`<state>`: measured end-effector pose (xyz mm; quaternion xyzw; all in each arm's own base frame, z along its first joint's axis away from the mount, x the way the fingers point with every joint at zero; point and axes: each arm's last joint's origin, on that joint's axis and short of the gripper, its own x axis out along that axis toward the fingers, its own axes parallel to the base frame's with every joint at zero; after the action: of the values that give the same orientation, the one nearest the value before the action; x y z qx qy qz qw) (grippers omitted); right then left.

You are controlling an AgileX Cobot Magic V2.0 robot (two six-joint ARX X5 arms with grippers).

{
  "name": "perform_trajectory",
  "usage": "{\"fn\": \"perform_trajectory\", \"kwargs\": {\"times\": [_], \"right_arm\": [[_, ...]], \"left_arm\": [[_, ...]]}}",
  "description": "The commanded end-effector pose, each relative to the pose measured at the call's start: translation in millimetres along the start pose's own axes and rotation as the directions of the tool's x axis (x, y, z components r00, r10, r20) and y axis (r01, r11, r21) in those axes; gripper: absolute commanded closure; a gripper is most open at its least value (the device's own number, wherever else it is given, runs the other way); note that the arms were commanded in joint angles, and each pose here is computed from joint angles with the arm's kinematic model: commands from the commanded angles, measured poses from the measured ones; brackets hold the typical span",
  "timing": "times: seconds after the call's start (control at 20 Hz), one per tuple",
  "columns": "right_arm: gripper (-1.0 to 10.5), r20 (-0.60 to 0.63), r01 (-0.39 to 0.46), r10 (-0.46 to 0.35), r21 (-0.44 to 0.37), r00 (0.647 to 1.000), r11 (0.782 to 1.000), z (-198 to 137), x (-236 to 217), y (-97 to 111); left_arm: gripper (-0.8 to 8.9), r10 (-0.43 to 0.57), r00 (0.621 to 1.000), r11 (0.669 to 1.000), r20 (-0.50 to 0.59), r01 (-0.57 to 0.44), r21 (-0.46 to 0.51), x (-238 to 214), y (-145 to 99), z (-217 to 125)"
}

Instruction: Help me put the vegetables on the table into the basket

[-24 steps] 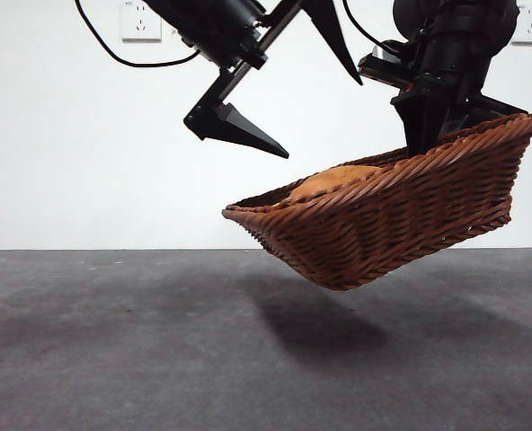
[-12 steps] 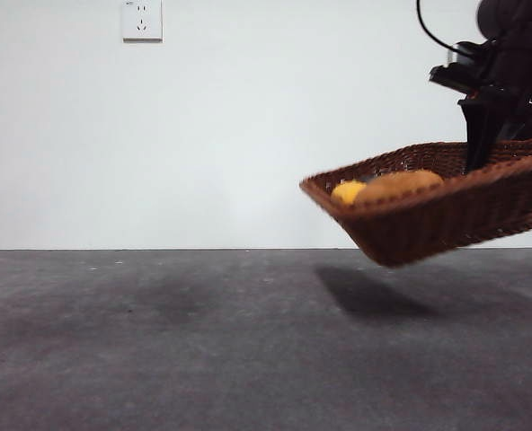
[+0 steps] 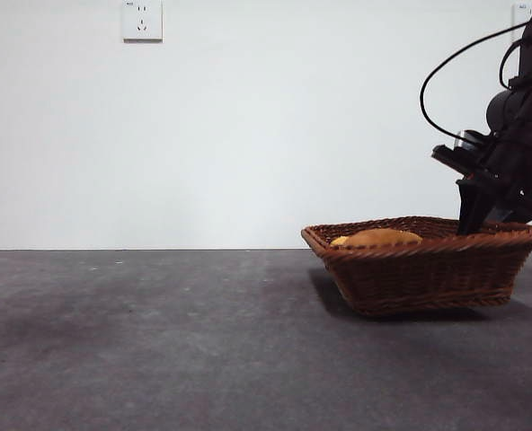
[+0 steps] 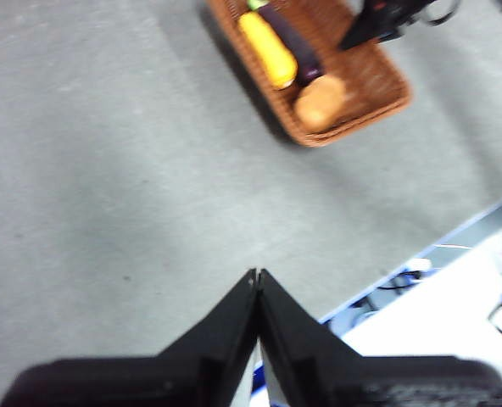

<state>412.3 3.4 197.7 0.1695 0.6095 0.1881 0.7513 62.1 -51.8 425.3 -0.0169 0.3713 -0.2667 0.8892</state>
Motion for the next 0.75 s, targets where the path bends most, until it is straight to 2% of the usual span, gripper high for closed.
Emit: {"fn": "perform_trajectory", "kwargs": {"times": [0.05,0.15,0.2,0.3,0.35,0.45,0.6,0.65,0.75], "right_arm": [[9.6,-0.004,-0.019,0.019,0.002,1.000,1.000,2,9,-5],[9.6,-0.018,-0.017,0.018,0.009,1.000,1.000,3,17,-9],[8.7,-0.018,-0.014,0.014,0.009,1.000,1.000,3,19,-10],[5.3,-0.013,0.014,-0.013,0.021,1.000,1.000,4,19,-11],[4.2,-0.013,0.043,-0.043,0.032,0.999,0.999,4,18,-12],[4.1,0.004,0.083,-0.084,0.030,0.996,0.996,3,9,-11],[4.2,0.106,0.190,-0.188,-0.006,0.976,0.982,-2,-38,11],[4.7,0.150,0.229,-0.221,-0.039,0.964,0.973,-10,-63,24],[7.4,0.258,0.310,-0.288,-0.050,0.922,0.949,-34,-118,54]], "left_arm": [[8.17,-0.012,1.000,1.000,0.000,0.012,-0.016,0,0,-2],[8.17,-0.008,1.000,1.000,-0.001,0.008,-0.017,1,0,-1],[8.17,0.004,1.000,1.000,-0.005,-0.004,-0.016,3,0,0],[8.17,0.022,1.000,1.000,-0.021,-0.022,-0.008,9,-1,3],[8.17,0.036,0.999,0.999,-0.034,-0.036,0.002,13,-2,6],[8.17,0.045,0.997,0.999,-0.063,-0.043,0.026,22,-3,10],[8.17,0.068,0.991,0.996,-0.118,-0.061,0.062,40,-5,18],[8.17,0.105,0.986,0.993,-0.131,-0.097,0.068,47,-5,21],[8.17,0.201,0.968,0.978,-0.150,-0.190,0.086,62,-5,26]]}}
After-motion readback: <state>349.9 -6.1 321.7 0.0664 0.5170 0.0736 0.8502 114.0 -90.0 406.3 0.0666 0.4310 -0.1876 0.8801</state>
